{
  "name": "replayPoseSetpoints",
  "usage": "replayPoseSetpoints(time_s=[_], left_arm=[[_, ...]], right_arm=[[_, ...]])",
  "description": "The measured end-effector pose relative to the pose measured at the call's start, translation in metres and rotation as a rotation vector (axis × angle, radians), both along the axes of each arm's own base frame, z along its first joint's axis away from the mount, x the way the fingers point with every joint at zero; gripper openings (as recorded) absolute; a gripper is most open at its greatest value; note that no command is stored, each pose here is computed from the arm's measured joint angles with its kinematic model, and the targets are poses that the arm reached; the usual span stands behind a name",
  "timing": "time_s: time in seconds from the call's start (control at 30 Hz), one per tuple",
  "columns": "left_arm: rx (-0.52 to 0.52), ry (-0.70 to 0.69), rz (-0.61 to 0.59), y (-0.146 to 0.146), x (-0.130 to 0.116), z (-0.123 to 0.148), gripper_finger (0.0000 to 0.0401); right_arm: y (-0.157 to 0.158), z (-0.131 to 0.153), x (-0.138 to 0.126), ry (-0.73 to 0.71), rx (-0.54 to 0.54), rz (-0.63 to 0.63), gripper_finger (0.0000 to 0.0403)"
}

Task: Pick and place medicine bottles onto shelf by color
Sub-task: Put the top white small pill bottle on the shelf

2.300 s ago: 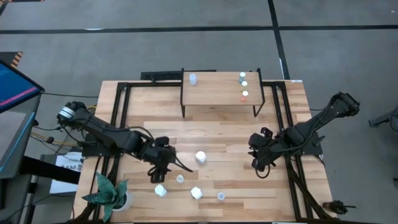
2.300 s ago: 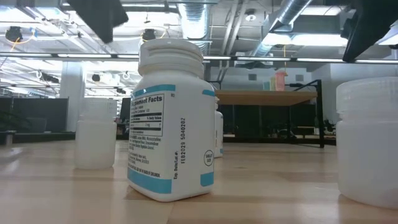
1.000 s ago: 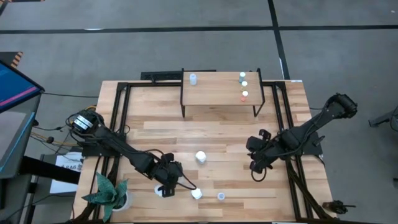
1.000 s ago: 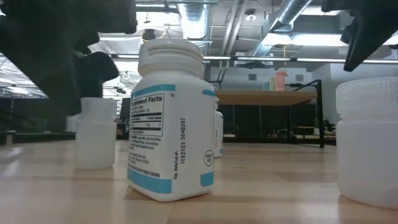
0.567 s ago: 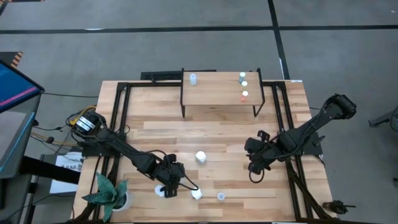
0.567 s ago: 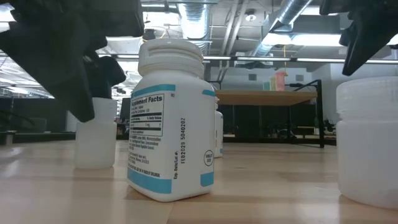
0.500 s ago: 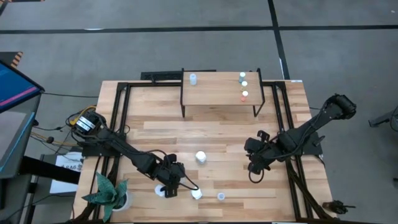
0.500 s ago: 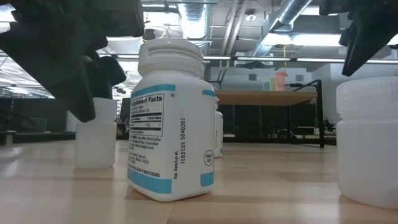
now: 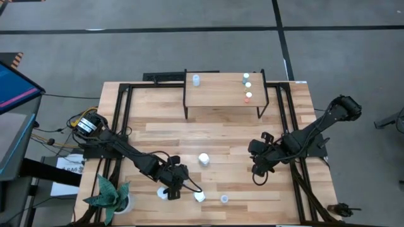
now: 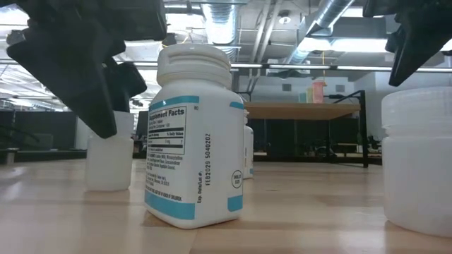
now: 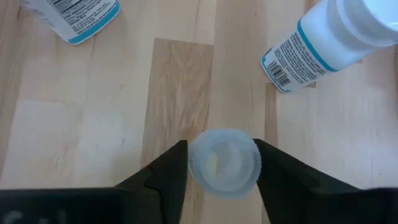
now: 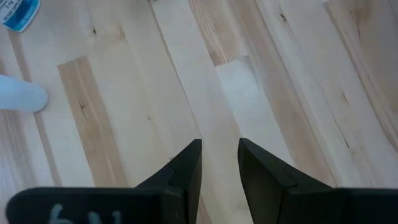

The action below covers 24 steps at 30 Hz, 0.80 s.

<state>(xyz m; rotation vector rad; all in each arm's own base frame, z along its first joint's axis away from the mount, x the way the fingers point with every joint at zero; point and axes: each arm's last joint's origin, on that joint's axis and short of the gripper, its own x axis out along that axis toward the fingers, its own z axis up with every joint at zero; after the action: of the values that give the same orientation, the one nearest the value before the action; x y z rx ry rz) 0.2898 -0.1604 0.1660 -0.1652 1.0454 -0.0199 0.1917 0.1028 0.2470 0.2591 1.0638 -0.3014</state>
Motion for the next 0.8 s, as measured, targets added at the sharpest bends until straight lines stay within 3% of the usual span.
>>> replayPoseSetpoints(time_s=[0.13, 0.33, 0.57, 0.8], left_arm=[[0.019, -0.007, -0.037, 0.000, 0.000, 0.000, 0.0107], [0.022, 0.031, -0.111, 0.001, 0.004, 0.010, 0.0106], [0.151, 0.114, -0.228, 0.015, 0.020, 0.059, 0.0111], [0.199, 0.093, -0.309, 0.063, 0.046, 0.119, 0.0107]], right_arm=[[0.000, 0.000, 0.000, 0.001, 0.000, 0.000, 0.0127], [0.000, 0.000, 0.000, 0.001, 0.000, 0.000, 0.0127], [0.000, 0.000, 0.000, -0.004, 0.003, -0.001, 0.0127], [0.000, 0.000, 0.000, -0.005, 0.003, -0.001, 0.0127]])
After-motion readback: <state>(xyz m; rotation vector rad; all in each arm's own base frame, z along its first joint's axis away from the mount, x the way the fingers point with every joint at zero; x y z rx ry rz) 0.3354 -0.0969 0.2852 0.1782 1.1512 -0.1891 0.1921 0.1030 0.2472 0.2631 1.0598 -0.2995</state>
